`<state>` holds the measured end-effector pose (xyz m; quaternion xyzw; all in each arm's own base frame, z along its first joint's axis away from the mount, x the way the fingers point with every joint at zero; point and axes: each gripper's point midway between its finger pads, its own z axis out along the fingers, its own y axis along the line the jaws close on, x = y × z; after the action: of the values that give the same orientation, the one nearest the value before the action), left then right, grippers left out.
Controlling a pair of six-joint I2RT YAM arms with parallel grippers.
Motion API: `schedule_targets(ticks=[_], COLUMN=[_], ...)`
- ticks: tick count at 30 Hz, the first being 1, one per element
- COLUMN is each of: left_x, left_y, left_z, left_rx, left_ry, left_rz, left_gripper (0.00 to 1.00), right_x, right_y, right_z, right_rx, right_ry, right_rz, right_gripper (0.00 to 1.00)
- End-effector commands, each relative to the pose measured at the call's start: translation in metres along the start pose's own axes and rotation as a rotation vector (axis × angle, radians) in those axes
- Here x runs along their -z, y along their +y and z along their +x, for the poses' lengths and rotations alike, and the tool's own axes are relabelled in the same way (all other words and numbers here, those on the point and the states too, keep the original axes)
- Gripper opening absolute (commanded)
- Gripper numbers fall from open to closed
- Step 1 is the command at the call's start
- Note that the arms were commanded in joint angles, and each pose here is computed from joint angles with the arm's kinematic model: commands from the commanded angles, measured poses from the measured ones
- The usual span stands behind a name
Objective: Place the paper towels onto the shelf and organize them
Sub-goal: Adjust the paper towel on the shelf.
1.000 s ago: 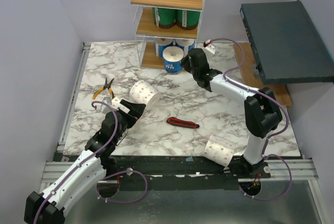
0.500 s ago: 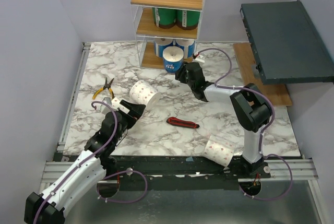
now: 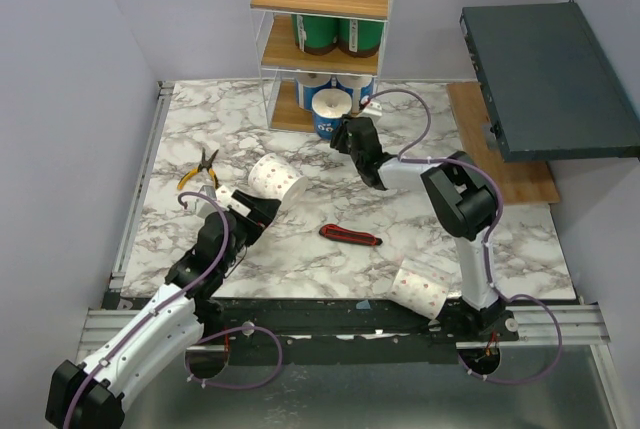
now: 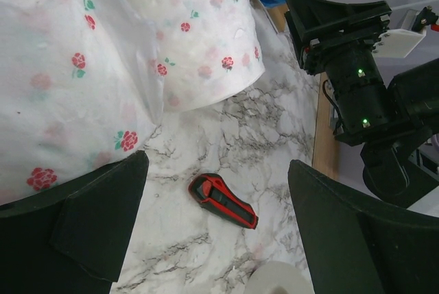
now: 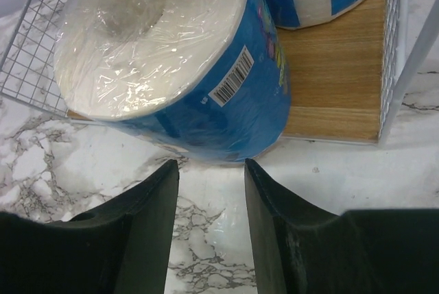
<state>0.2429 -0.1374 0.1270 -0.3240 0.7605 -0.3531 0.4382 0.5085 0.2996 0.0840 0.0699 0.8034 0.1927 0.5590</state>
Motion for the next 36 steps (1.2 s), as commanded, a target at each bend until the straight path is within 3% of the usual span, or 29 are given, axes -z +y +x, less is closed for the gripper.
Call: schedule_targets(ticks=[1, 36], left_x=[-0.003, -0.003], left_y=[0.018, 0.026], left_z=[0.002, 0.004], left_rx=[-0.019, -0.024], left_ry=[-0.005, -0.004], left_rz=[-0.062, -0.082], left_gripper=[0.94, 0.94], right_x=[-0.014, -0.058], right_y=[0.003, 0.038], right_z=[-0.009, 0.009], right_rx=[0.018, 0.002], right_ry=[-0.058, -0.002], right_rz=[0.022, -0.087], right_gripper=[0.46, 0.46])
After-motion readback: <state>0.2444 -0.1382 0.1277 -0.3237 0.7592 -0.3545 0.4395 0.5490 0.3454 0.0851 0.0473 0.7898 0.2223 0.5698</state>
